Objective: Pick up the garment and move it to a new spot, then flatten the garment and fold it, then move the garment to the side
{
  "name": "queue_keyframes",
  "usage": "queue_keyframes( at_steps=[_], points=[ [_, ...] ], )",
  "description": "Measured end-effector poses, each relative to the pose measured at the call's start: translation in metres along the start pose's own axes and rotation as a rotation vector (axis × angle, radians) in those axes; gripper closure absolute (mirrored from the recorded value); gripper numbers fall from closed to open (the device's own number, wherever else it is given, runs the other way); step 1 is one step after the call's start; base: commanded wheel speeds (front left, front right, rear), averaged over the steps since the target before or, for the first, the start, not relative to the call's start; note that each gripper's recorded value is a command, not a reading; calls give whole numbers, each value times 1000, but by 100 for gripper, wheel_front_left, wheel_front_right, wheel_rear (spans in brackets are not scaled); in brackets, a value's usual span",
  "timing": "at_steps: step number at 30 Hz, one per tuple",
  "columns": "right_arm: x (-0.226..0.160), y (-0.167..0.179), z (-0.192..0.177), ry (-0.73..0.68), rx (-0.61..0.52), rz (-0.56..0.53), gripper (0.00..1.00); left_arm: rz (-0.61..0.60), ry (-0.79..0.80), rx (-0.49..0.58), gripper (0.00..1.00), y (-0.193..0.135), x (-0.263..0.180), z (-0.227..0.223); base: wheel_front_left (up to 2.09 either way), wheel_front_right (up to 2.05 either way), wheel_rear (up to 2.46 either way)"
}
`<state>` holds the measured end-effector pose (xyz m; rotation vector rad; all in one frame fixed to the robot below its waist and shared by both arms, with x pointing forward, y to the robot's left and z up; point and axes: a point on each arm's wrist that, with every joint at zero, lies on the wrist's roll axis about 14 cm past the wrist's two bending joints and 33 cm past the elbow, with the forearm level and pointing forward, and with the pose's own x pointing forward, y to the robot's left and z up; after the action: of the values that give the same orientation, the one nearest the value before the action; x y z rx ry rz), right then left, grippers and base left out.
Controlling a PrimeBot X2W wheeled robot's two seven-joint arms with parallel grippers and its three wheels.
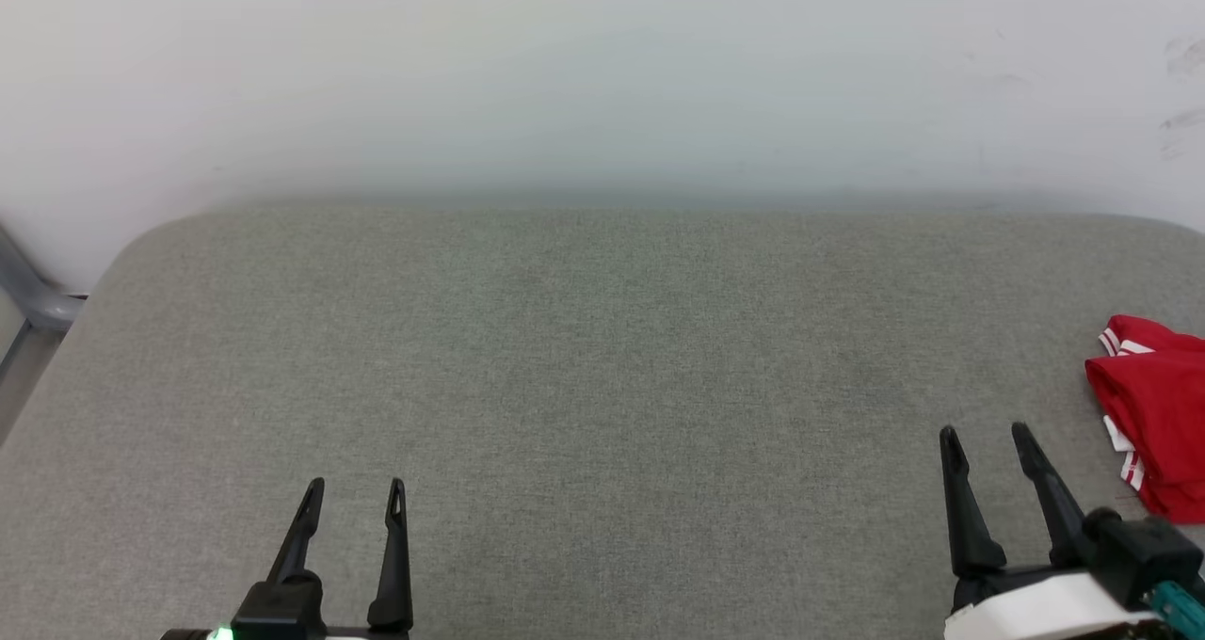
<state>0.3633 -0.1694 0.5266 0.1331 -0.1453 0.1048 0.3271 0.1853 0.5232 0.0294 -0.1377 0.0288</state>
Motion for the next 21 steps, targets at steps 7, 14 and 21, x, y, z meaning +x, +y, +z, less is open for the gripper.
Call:
queue_keyframes(
  at_steps=[7,14,21],
  points=[
    [-21,-6,-1,6,1,-30,0,-9,3,-9,0,-1,-9,0,0,0,0],
    [-37,-12,6,-12,11,-57,0,-20,6,-21,0,-3,-13,-1,0,0,0],
    [-42,-21,12,-31,17,-87,0,-20,7,-25,0,-2,-13,-1,0,0,0]
  ],
)
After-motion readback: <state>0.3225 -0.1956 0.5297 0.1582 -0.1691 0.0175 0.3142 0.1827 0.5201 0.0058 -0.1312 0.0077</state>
